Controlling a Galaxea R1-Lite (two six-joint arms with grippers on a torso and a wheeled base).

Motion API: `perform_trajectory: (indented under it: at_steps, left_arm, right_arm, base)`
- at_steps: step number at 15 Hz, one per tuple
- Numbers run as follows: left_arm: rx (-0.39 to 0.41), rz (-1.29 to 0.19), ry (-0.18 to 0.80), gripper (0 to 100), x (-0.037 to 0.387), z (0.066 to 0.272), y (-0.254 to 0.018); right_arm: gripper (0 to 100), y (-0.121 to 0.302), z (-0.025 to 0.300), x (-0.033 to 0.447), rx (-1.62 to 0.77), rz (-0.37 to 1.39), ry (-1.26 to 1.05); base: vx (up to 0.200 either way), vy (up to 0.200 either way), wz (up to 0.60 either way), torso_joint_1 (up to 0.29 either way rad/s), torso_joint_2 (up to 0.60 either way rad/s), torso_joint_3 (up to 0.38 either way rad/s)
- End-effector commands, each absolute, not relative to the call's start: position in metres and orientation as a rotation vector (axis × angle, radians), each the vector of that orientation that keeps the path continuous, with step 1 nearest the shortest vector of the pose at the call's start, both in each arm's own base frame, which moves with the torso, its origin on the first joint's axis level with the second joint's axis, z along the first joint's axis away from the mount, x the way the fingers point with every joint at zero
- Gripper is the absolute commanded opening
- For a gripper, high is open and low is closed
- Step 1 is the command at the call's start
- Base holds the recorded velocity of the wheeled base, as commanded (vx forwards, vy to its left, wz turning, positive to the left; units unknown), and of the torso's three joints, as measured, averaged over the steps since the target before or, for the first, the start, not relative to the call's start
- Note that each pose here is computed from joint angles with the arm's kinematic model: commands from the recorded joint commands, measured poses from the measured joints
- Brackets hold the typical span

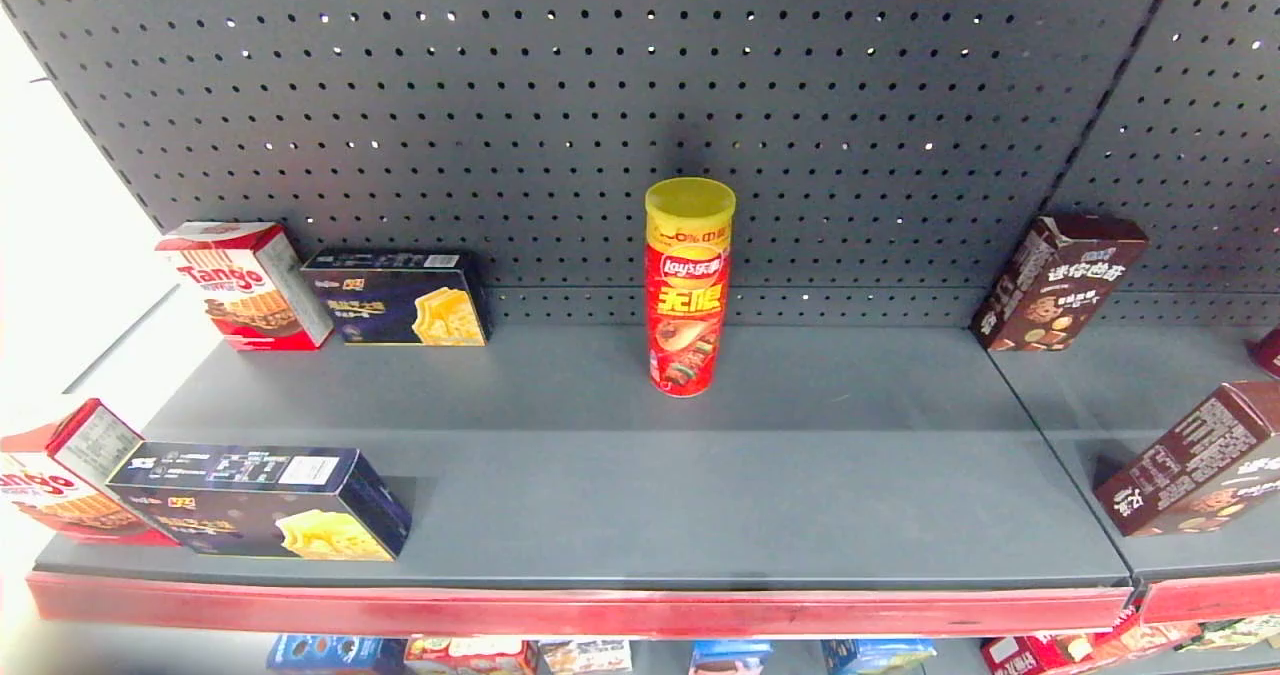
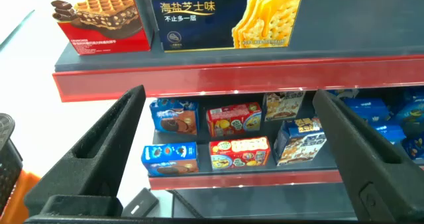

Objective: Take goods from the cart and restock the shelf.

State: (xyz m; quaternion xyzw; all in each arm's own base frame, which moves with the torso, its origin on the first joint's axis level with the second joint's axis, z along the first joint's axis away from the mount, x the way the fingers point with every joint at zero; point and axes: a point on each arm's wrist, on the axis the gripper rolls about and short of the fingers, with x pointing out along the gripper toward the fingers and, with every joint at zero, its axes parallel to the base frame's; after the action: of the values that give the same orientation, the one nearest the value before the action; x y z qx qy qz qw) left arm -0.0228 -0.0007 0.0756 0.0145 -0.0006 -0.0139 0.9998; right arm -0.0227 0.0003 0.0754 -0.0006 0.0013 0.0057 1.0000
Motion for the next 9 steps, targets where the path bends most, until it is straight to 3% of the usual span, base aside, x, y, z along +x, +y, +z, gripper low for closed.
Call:
perform_trajectory:
  at_steps: [1, 9]
  left_arm:
    - [0.029, -0.028, -0.002, 100, -0.0228, 0.0756, -0.0007]
    - [0.028, -0.029, 0.000, 100, -0.0228, 0.0755, -0.0007]
  right_arm:
    - [100, 0.0003, 0.0755, -0.0226, 0.000, 0.012, 0.003]
    - [100, 0.0003, 0.0755, -0.0226, -0.002, 0.012, 0.003]
  base:
    - [0.000, 0.000, 0.00, 0.000, 0.00, 0.000]
    - [0.000, 0.000, 0.00, 0.000, 0.00, 0.000]
